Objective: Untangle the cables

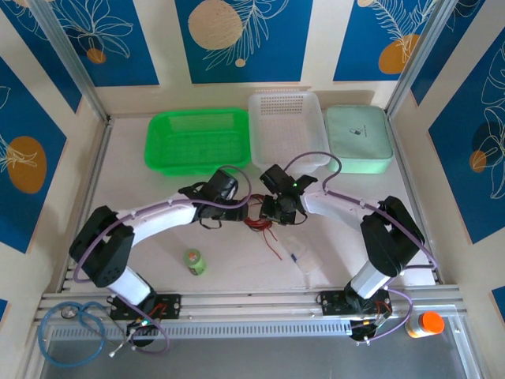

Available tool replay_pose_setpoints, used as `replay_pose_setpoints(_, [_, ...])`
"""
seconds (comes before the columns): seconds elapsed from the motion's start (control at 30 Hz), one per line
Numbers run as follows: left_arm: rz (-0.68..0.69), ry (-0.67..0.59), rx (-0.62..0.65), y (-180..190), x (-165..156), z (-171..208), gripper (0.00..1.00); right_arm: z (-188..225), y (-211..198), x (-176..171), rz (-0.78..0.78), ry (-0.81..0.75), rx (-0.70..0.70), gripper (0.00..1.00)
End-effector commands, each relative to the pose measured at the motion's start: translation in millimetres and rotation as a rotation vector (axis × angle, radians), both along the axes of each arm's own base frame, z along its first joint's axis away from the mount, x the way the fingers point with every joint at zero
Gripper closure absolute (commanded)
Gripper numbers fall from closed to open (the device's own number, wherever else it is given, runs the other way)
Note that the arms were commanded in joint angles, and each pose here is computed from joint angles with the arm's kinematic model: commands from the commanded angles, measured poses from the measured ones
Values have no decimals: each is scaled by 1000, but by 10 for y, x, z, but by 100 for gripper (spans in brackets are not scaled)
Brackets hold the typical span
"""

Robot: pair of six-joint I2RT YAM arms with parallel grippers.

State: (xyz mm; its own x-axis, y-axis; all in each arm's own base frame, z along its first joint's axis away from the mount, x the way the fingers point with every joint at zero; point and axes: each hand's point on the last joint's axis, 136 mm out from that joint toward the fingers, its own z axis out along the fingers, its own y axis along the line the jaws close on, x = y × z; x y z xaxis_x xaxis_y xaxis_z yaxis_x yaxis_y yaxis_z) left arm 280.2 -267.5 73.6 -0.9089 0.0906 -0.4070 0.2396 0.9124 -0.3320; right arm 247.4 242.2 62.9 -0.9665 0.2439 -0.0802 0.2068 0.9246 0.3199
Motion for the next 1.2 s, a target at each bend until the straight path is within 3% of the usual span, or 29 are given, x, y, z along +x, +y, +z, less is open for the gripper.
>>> replay_pose_setpoints(0.0, [-29,60,-70,-244,32,-144,41,-167,41,-143,-110,114,47,65])
replay_pose_setpoints(0.3, [-20,95,-58,-339,115,-442,45,-533,81,-67,-127,153,-10,67])
replay_pose_setpoints(0.5, [-10,94,-34,-284,109,-504,78,-599,-26,11,-129,108,-55,93])
replay_pose_setpoints(0.63, [-1,65,21,-144,104,-410,100,-461,-84,65,-81,29,-53,100])
replay_pose_setpoints(0.97, [52,-80,235,471,129,135,100,-22,-161,32,305,-88,-162,100])
replay_pose_setpoints(1.17, [83,-109,349,767,119,202,100,62,-83,15,492,-93,-217,100])
